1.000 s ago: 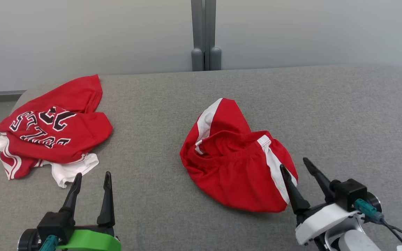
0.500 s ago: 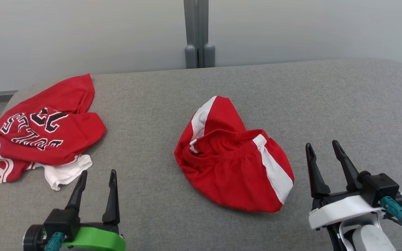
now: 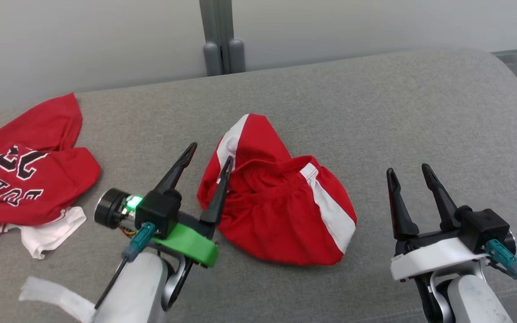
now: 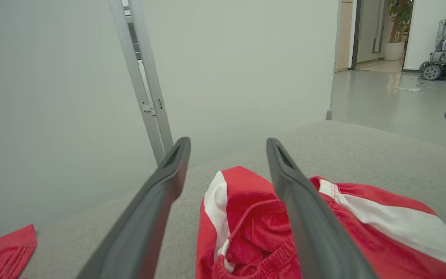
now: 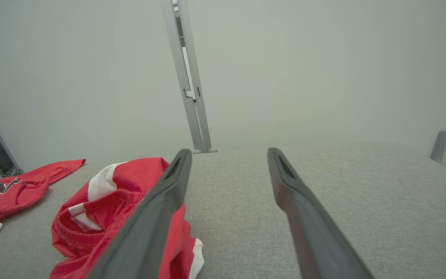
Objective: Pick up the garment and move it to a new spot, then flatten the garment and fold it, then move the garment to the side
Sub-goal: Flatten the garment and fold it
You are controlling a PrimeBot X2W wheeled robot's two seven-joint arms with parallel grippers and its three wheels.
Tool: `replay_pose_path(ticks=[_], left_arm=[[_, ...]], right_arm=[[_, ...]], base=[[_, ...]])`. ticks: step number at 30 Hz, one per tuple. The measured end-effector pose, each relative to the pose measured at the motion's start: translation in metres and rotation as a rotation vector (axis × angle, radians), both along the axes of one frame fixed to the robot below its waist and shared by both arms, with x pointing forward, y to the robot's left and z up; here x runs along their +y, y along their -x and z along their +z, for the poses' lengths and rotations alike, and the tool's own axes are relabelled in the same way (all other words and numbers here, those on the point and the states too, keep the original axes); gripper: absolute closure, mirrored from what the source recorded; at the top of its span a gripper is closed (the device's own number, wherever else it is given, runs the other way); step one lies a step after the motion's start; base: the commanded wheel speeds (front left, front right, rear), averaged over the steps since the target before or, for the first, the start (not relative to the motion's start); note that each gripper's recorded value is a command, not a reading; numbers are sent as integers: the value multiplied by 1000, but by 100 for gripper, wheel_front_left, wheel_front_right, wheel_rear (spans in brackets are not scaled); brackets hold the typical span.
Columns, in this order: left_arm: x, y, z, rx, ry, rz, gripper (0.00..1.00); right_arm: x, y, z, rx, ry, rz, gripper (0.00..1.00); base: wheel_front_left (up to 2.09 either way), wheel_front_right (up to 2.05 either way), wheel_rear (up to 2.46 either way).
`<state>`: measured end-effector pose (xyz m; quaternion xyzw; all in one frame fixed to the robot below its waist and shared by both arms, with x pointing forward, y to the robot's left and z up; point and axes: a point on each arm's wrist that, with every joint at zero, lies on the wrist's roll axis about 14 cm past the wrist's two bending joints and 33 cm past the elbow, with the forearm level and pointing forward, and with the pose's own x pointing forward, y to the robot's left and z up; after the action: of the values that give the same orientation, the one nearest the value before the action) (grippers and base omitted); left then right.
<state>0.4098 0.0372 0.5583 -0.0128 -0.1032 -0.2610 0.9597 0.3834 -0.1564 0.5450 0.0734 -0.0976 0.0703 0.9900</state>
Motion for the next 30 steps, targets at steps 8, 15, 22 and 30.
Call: replay_pose_path(ticks=[8,15,22,30], left_arm=[[-75,-19,-2,-8,-80,-240,0],[-115,-24,-39,79,-174,-382,0],[-136,-15,-97,226,-285,-484,0],[-145,-1,-122,332,-317,-538,100]], right_arm=[[-28,-1,-5,16,5,-85,0],[-52,4,-12,41,12,-159,0],[-68,6,-22,76,20,-206,0],[-70,7,-20,72,16,-212,0]], base=[[0,0,0],[0,0,0],[0,0,0],[0,0,0]])
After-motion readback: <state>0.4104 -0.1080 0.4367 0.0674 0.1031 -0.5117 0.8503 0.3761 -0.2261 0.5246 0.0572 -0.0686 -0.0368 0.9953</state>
